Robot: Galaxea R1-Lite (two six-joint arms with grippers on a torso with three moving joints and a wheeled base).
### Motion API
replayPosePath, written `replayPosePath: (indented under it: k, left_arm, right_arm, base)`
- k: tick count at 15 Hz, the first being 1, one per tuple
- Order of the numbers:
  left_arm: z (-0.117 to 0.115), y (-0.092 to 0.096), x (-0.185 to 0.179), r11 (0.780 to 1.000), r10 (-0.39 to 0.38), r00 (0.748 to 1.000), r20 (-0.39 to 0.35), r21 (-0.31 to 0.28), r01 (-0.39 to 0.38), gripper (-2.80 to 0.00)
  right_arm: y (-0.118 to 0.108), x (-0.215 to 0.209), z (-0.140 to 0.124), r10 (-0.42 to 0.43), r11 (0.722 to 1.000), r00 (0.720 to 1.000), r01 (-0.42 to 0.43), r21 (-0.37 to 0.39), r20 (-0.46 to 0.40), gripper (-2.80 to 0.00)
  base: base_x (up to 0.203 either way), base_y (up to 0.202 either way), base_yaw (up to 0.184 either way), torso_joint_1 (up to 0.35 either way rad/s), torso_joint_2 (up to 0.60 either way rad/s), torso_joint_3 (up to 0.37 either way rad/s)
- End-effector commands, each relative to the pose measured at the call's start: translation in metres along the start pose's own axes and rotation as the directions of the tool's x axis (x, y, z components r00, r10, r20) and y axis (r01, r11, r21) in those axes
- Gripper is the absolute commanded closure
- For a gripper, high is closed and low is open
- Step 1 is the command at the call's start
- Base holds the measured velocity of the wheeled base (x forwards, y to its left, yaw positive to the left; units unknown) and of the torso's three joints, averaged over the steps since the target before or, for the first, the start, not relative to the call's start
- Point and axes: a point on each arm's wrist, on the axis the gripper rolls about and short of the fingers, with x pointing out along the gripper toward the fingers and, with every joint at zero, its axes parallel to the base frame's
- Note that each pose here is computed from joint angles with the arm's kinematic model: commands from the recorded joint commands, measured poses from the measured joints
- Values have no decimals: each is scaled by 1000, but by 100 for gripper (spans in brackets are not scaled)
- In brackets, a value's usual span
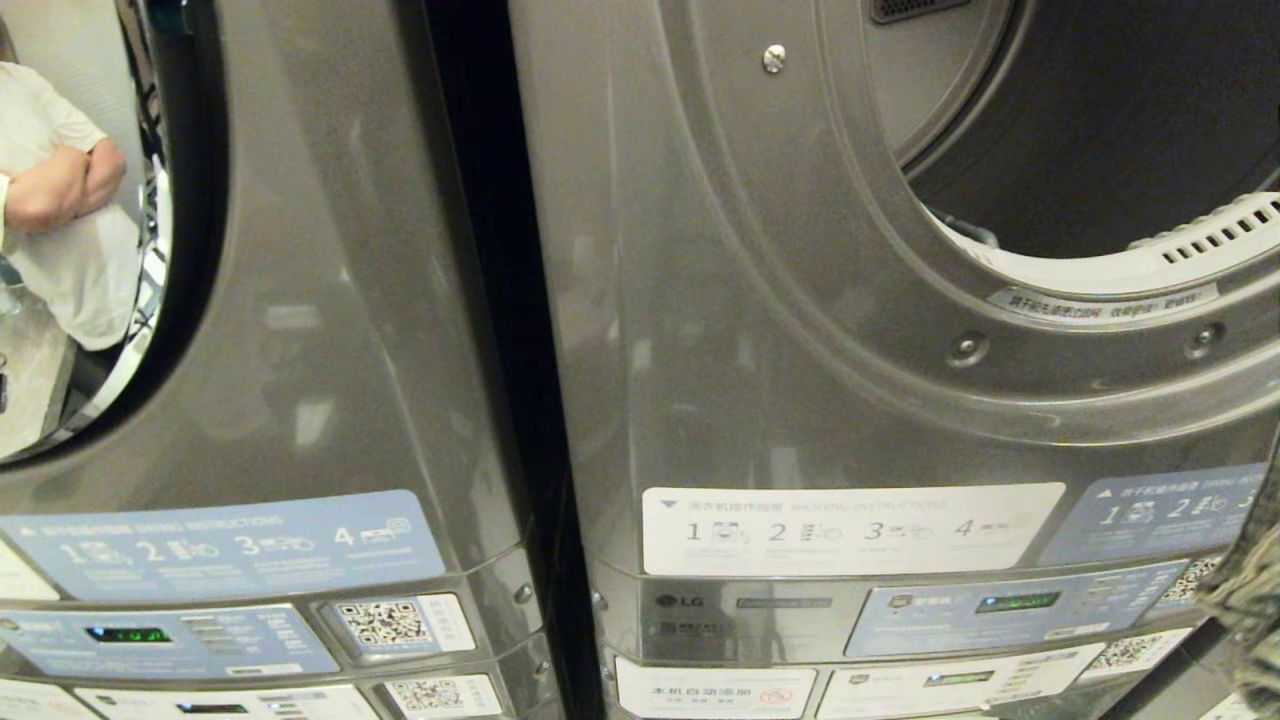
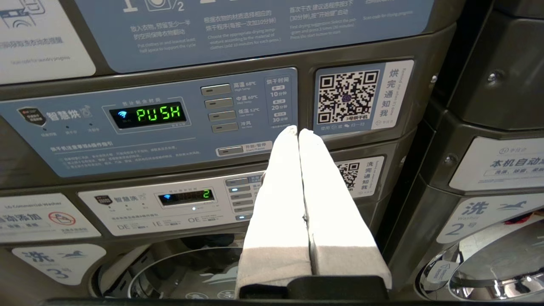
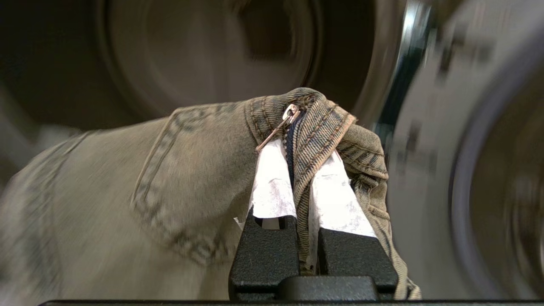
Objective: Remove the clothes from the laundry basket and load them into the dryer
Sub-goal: Put the clothes in the dryer
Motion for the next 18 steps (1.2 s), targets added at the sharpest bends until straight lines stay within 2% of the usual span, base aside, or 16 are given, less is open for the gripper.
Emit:
replayPosePath:
  k: [1, 3, 5, 6, 7, 8, 9, 11, 13, 16, 17, 18]
  left_arm:
    - [0, 0, 0, 1000, 4, 1000, -2, -19, -4, 0]
    - [0, 1, 0, 994, 30, 1000, 0, -108, -30, 0]
    - [0, 1, 0, 994, 31, 1000, 0, -108, -31, 0]
    - [0, 1, 0, 994, 31, 1000, 0, -108, -31, 0]
    - [0, 1, 0, 994, 31, 1000, 0, -108, -31, 0]
    - [0, 1, 0, 994, 31, 1000, 0, -108, -31, 0]
    - [0, 1, 0, 994, 31, 1000, 0, -108, -31, 0]
    - [0, 1, 0, 994, 31, 1000, 0, -108, -31, 0]
    - [0, 1, 0, 994, 31, 1000, 0, -108, -31, 0]
    - [0, 1, 0, 994, 31, 1000, 0, -108, -31, 0]
    - [0, 1, 0, 994, 31, 1000, 0, -108, -31, 0]
    - [0, 1, 0, 994, 31, 1000, 0, -108, -31, 0]
  right_arm:
    - [1, 121, 3, 20, 1000, 994, -19, 9, -109, 0]
    - [-1, 199, 17, -2, 1000, 999, 3, 27, -38, 0]
    - [2, 258, 5, -15, 999, 1000, 14, 43, 15, 0]
    - [5, 280, -4, -30, 998, 997, 26, 48, 70, 0]
    - [6, 294, -8, -58, 997, 985, 49, 56, 165, 0]
    - [7, 297, -6, -83, 996, 967, 70, 64, 239, 0]
    - [11, 297, -6, -91, 994, 957, 73, 76, 277, 0]
    - [20, 301, -24, -71, 996, 966, 56, 67, 250, 0]
    - [34, 305, -56, -25, 999, 986, 16, 51, 166, 0]
    - [50, 316, -82, -1, 999, 988, -7, 49, 151, 0]
    - [53, 318, -86, 5, 999, 990, -13, 50, 141, -280]
    - [53, 319, -86, 5, 999, 990, -13, 51, 143, -280]
  base:
    - [0, 0, 0, 0, 0, 0]
    - [0, 0, 0, 0, 0, 0]
    - [0, 0, 0, 0, 0, 0]
    - [0, 0, 0, 0, 0, 0]
    - [0, 0, 0, 0, 0, 0]
    - [0, 0, 0, 0, 0, 0]
    - [0, 0, 0, 0, 0, 0]
    - [0, 0, 0, 0, 0, 0]
    - [0, 0, 0, 0, 0, 0]
    - [0, 0, 0, 0, 0, 0]
    - [0, 0, 0, 0, 0, 0]
    - [0, 0, 0, 0, 0, 0]
